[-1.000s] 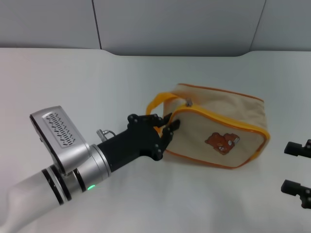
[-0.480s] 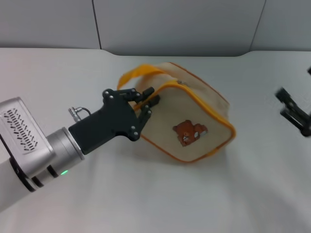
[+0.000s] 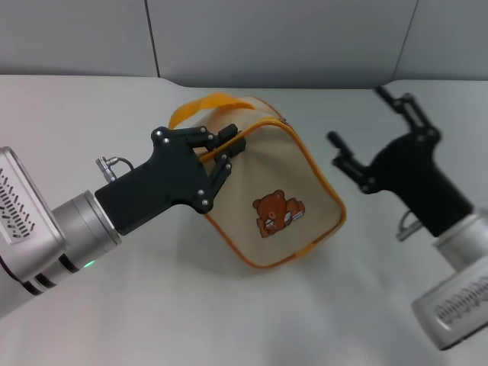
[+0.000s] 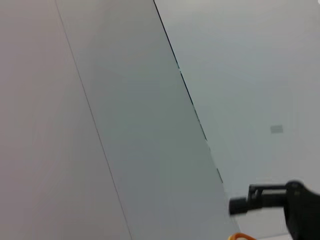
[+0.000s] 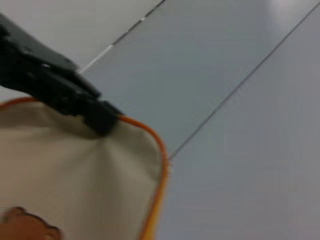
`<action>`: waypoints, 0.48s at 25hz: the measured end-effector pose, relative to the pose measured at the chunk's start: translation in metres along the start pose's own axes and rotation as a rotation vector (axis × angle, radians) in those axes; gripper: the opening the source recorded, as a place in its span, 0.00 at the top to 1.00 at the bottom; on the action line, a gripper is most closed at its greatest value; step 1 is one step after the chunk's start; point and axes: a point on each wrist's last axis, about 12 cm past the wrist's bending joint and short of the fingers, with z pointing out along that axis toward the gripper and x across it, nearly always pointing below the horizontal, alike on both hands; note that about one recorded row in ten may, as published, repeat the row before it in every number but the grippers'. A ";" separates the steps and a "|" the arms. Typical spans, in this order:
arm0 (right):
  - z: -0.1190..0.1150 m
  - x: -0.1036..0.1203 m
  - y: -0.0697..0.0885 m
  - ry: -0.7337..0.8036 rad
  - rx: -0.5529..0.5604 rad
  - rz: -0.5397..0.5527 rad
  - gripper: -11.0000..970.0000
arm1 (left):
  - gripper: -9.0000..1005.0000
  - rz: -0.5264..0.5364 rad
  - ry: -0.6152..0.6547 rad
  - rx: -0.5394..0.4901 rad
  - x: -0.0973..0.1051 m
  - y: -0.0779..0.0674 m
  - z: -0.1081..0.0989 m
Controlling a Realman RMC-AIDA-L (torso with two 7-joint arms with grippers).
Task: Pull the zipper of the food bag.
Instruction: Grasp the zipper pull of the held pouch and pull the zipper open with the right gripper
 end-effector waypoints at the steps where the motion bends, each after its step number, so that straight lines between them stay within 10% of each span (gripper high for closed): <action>1: 0.005 -0.001 0.003 -0.001 -0.023 0.014 0.18 | 0.88 0.001 -0.001 0.001 0.000 0.000 0.000; 12: 0.012 -0.017 0.021 -0.053 -0.097 0.138 0.18 | 0.89 -0.001 -0.002 0.003 0.000 0.000 0.001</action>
